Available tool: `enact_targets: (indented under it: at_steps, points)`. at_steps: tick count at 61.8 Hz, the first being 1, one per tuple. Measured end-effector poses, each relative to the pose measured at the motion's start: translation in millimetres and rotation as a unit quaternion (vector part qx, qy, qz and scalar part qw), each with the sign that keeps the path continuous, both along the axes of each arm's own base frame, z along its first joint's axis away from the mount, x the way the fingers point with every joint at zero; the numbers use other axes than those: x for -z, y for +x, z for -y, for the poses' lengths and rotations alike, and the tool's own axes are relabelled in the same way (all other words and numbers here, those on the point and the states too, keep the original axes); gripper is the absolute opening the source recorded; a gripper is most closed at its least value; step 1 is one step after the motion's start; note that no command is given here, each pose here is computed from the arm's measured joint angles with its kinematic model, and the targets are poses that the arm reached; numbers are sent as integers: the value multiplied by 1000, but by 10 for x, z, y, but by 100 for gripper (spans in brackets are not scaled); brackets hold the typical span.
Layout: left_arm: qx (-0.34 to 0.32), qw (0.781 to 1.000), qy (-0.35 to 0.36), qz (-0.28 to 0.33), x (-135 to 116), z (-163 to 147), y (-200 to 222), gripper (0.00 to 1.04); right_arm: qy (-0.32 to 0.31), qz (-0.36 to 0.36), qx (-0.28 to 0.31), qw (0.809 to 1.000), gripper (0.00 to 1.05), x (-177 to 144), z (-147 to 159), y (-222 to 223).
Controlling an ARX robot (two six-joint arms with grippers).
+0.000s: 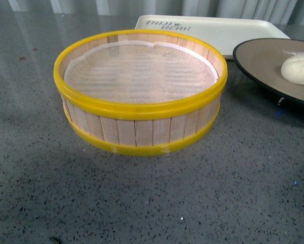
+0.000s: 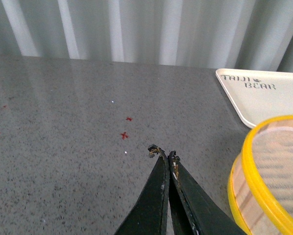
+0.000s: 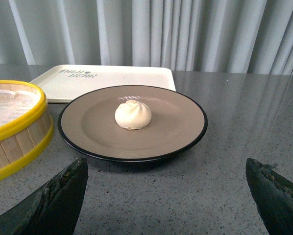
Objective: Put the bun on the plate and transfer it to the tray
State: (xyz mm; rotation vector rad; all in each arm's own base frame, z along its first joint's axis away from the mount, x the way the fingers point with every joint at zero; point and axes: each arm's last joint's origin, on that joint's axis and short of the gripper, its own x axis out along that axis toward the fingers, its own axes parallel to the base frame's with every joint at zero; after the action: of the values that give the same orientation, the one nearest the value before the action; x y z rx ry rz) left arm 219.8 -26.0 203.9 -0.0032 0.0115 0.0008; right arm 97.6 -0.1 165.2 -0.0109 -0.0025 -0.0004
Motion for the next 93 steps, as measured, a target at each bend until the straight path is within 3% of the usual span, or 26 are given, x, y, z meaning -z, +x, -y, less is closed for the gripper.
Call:
enact_targets:
  at_steps: [31,51,93]
  points:
    - [1,1000,-1,2,241,-252,-556,4,0,0,0,1000,96,0,0,0]
    - [1,1000,-1,8,356,-258,-759,4,0,0,0,1000,96,0,0,0]
    - [1,1000,-1,20,283,-258,-1033,4,0,0,0,1000,96,0,0,0]
